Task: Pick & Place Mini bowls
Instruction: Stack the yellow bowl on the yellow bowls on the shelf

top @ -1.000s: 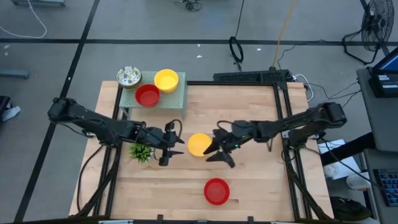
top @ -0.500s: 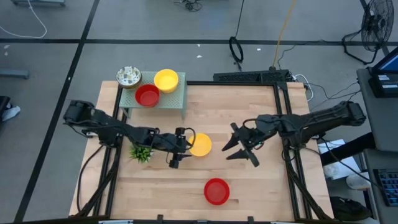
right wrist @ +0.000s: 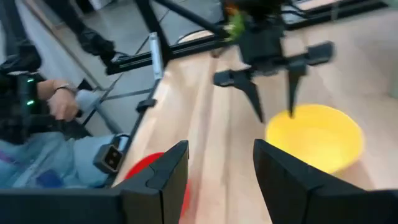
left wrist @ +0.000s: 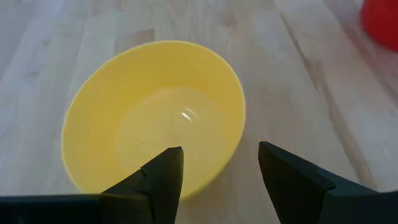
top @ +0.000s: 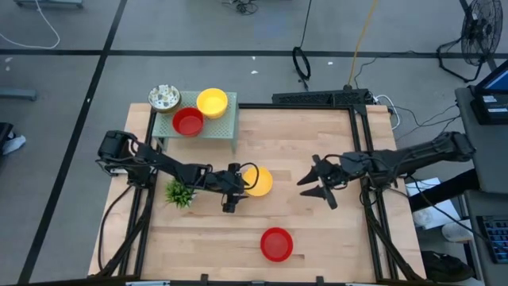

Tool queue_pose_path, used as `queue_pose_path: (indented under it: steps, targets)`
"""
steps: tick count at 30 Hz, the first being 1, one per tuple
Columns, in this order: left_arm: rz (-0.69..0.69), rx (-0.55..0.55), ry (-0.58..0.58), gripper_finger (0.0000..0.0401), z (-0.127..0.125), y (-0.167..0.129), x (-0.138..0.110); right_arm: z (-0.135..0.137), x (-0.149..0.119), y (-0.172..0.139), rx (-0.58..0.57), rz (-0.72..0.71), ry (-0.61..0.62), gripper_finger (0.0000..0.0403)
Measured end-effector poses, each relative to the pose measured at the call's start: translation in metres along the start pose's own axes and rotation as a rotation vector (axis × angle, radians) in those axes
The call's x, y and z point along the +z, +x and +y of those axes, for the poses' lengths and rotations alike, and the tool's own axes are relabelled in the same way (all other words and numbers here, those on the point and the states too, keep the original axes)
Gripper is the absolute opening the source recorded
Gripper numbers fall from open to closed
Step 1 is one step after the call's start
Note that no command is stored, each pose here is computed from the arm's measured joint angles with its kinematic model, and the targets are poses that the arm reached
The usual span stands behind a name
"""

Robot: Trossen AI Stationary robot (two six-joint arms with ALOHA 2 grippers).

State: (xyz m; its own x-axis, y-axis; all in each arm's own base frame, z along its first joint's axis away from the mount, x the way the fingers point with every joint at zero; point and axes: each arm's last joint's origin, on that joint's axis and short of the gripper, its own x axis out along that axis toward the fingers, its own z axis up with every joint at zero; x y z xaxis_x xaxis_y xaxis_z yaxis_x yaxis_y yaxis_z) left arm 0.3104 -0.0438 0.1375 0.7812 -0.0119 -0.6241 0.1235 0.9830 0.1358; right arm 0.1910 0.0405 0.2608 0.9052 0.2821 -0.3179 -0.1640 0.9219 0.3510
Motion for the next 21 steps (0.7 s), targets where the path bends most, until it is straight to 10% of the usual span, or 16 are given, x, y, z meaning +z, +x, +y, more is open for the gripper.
queue_pose_path:
  steps: [21]
  targets:
    - [0.059, 0.029, 0.015, 0.0213, 0.014, 0.001, -0.007, -0.023, -0.069, -0.026, 0.076, -0.438, -0.136, 0.0171]
